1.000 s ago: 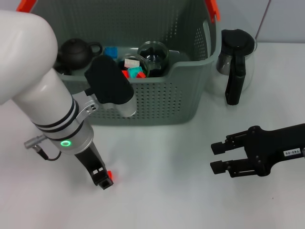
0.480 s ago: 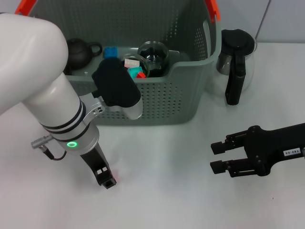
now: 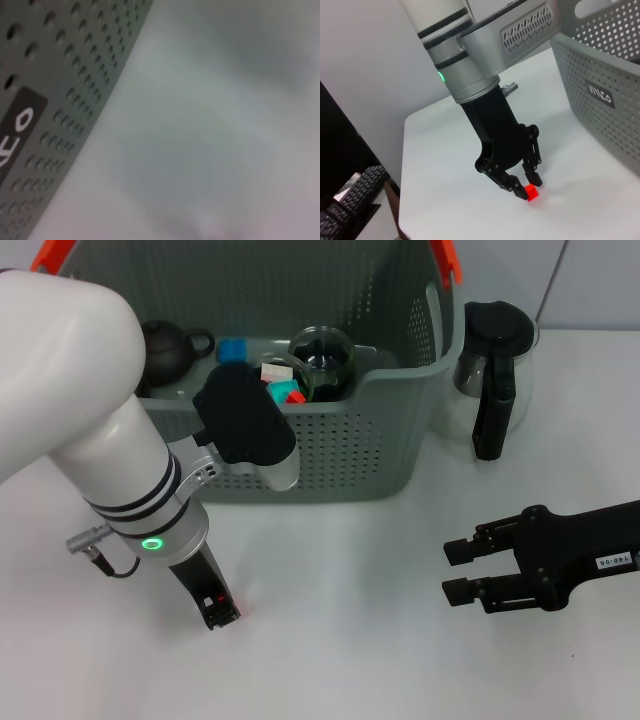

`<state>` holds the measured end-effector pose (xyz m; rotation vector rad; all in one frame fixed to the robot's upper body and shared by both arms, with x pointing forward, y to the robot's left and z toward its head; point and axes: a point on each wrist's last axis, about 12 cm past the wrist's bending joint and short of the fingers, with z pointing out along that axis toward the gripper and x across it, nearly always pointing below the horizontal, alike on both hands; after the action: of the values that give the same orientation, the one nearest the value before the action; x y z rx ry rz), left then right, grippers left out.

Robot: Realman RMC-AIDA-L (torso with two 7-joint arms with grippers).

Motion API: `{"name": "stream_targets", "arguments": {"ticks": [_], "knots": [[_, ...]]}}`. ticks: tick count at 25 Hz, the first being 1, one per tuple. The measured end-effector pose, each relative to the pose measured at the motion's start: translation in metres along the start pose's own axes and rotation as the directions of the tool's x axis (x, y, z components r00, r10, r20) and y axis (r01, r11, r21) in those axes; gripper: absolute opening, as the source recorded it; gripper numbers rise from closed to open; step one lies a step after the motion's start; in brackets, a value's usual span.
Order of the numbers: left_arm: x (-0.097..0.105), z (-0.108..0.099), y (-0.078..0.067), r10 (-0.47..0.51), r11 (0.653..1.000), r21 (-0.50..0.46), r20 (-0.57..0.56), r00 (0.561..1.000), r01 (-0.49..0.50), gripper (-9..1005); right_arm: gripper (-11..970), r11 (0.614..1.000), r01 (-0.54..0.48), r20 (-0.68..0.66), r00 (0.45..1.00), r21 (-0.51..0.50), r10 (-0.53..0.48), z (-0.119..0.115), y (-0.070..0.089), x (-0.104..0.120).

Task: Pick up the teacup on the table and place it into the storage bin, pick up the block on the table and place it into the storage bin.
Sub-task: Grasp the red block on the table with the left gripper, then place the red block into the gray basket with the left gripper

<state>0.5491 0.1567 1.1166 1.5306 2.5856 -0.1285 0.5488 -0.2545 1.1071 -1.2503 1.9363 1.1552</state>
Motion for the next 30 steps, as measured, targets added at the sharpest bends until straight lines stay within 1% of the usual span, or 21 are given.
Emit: {"name": "stream_targets", "arguments": {"ticks": [2,8,12,14,15,17,19,20,22,23,24,25,26,27,29,30], "knots": [[0.0,0.0,0.0,-0.002,1.0,0.0,0.0,1.0,0.002,417,563,1.0,0.0,0.0,1.0,0.0,0.0,0.0,0.0,0.0],[0.001,0.0,0.0,-0.005,1.0,0.004,-0.004,1.0,0.005,200,562,1.0,0.0,0.0,1.0,0.0,0.0,0.0,0.0,0.0],[0.0,-0.004,-0.001,-0.002,1.0,0.012,-0.002,1.0,0.002,200,563,1.0,0.0,0.0,1.0,0.0,0.0,0.0,0.0,0.0],[-0.002,-0.012,-0.002,0.004,1.0,0.024,0.023,1.0,-0.004,201,563,1.0,0.0,0.0,1.0,0.0,0.0,0.0,0.0,0.0],[-0.004,-0.02,-0.002,0.01,0.999,0.03,0.048,0.999,-0.012,201,563,1.0,0.0,0.0,1.0,0.0,0.0,0.0,0.0,0.0],[-0.003,-0.037,0.0,0.012,0.998,0.053,0.107,0.994,-0.018,201,562,1.0,0.001,0.0,1.0,0.0,-0.001,0.0,0.0,0.0],[-0.002,-0.059,0.005,0.006,0.996,0.083,0.186,0.983,-0.022,201,562,1.0,0.001,0.0,1.0,-0.001,-0.001,0.0,0.0,-0.001],[0.0,-0.07,0.008,0.005,0.995,0.1,0.228,0.974,-0.028,201,562,1.0,0.002,0.0,1.0,-0.001,-0.002,0.0,0.0,-0.001],[0.003,-0.097,0.013,0.006,0.988,0.142,0.336,0.942,-0.057,200,562,1.0,0.001,0.0,1.0,0.0,-0.001,0.0,0.0,0.0],[0.006,-0.114,0.017,0.01,0.983,0.166,0.407,0.913,-0.084,200,562,1.0,0.001,0.0,1.0,0.0,-0.001,0.0,0.0,0.0],[0.008,-0.121,0.018,0.008,0.98,0.176,0.437,0.899,-0.094,200,562,1.0,0.0,0.0,1.0,0.0,0.0,0.0,0.0,0.0],[0.01,-0.131,0.021,0.005,0.978,0.181,0.484,0.875,-0.106,200,562,1.0,0.0,0.0,1.0,0.0,0.0,0.0,0.0,0.0],[0.012,-0.139,0.024,0.001,0.977,0.183,0.52,0.854,-0.112,200,563,1.0,-0.001,0.0,1.0,0.0,0.001,0.0,0.0,0.0],[0.013,-0.153,0.03,-0.003,0.978,0.171,0.576,0.817,-0.117,200,563,1.0,-0.001,0.0,1.0,0.0,0.001,0.0,0.0,0.0],[0.013,-0.164,0.038,-0.013,0.985,0.142,0.632,0.775,-0.1,200,563,1.0,-0.002,0.0,1.0,0.0,0.002,0.0,0.0,-0.001],[0.011,-0.17,0.045,-0.022,0.991,0.112,0.67,0.742,-0.072,200,563,1.0,-0.001,0.0,1.0,0.0,0.001,0.0,0.0,-0.001]]}}
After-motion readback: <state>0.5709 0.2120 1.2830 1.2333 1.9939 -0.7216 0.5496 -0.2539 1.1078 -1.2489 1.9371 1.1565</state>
